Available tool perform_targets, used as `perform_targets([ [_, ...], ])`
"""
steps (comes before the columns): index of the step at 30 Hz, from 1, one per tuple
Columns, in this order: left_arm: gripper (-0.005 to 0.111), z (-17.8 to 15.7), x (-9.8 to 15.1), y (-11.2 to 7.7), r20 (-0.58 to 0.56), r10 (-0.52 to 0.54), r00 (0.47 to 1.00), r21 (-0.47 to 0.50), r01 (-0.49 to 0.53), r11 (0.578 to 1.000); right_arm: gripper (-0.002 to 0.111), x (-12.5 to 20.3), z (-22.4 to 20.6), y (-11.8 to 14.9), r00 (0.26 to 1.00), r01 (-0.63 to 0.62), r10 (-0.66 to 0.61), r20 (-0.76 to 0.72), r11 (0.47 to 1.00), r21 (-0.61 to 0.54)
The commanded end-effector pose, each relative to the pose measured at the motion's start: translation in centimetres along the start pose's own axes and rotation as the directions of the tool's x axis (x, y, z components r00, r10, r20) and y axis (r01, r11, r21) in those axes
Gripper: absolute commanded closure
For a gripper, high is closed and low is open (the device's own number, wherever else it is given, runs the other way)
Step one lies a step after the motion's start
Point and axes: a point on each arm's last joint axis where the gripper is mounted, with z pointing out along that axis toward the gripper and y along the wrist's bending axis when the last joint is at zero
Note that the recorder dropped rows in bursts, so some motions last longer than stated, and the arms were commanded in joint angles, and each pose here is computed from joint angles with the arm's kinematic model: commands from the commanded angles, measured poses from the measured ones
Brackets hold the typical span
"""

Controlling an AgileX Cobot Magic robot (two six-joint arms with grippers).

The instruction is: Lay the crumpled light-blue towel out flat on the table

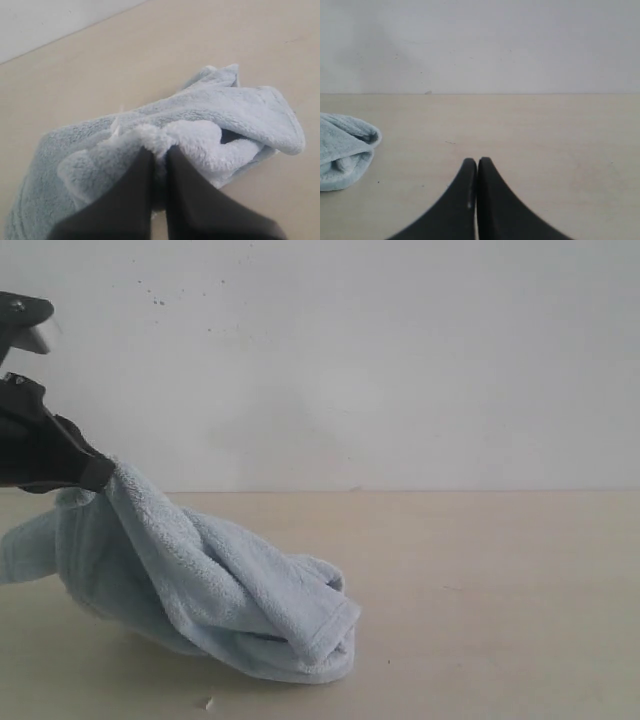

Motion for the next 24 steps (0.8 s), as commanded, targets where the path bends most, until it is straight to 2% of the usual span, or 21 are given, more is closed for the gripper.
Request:
perform_targets([
  [1,0.103,-2.9,0.2,-0.9,0.0,0.017,1.0,0.026,-0.017,1.0,0.108,-0.1,0.0,0.0,1.0,0.015,-0.015,0.006,1.0,0.002],
  [4,0.103,-3.8,0.6,-1.2,-0.009,0.023,1.0,0.038,-0.023,0.999,0.108,-0.1,0.0,0.0,1.0,0.012,-0.012,0.006,1.0,0.002],
  [7,0.103,-3.2,2.3,-1.5,-0.047,0.013,0.999,0.043,-0.011,0.999,0.108,-0.3,0.0,0.0,1.0,0.012,-0.012,0.029,1.0,0.001],
  [8,0.103,-2.9,3.0,-1.5,-0.07,0.009,0.997,0.049,-0.006,0.999,0.108,-0.5,-0.1,0.0,0.998,-0.036,0.037,0.054,0.999,-0.005],
  [9,0.103,-2.5,3.6,-1.6,-0.084,0.004,0.996,0.049,0.0,0.999,0.108,-0.9,-0.1,0.1,0.974,-0.202,0.204,0.097,0.979,-0.033],
  [11,0.103,-2.0,4.7,-1.7,-0.113,-0.002,0.994,0.053,0.008,0.999,0.108,-1.7,-0.2,0.1,0.853,-0.486,0.497,0.161,0.868,-0.104],
  [13,0.103,-2.4,4.8,-1.8,-0.105,0.0,0.994,0.052,0.006,0.999,0.108,-2.5,-0.4,0.0,0.8,-0.536,0.556,0.224,0.831,-0.149],
  [15,0.103,-3.4,4.6,-2.0,-0.062,-0.003,0.998,0.046,0.005,0.999,0.108,-3.0,-0.5,-0.1,0.775,-0.543,0.571,0.27,0.821,-0.178],
  [17,0.103,-4.3,4.4,-2.2,-0.025,-0.001,1.0,0.04,0.002,0.999,0.108,-3.4,-0.7,-0.1,0.7,-0.61,0.651,0.292,0.759,-0.23],
  [18,0.103,-4.9,4.3,-2.2,-0.008,0.003,1.0,0.035,-0.002,0.999,0.108,-3.4,-0.7,-0.1,0.686,-0.623,0.667,0.29,0.745,-0.239],
  [20,0.103,-6.1,4.2,-2.5,0.034,0.002,0.999,0.033,-0.003,0.999,0.108,-3.5,-0.7,0.1,0.73,-0.605,0.641,0.235,0.767,-0.212],
  [22,0.103,-7.2,4.0,-2.9,0.085,-0.019,0.996,0.046,0.015,0.999,0.108,-4.9,-1.2,0.5,0.784,-0.551,0.589,0.194,0.805,-0.218],
  [24,0.103,-8.4,3.4,-3.2,0.138,-0.04,0.99,0.062,0.031,0.998,0.108,-6.7,-0.9,1.0,0.875,-0.43,0.463,0.143,0.878,-0.212],
])
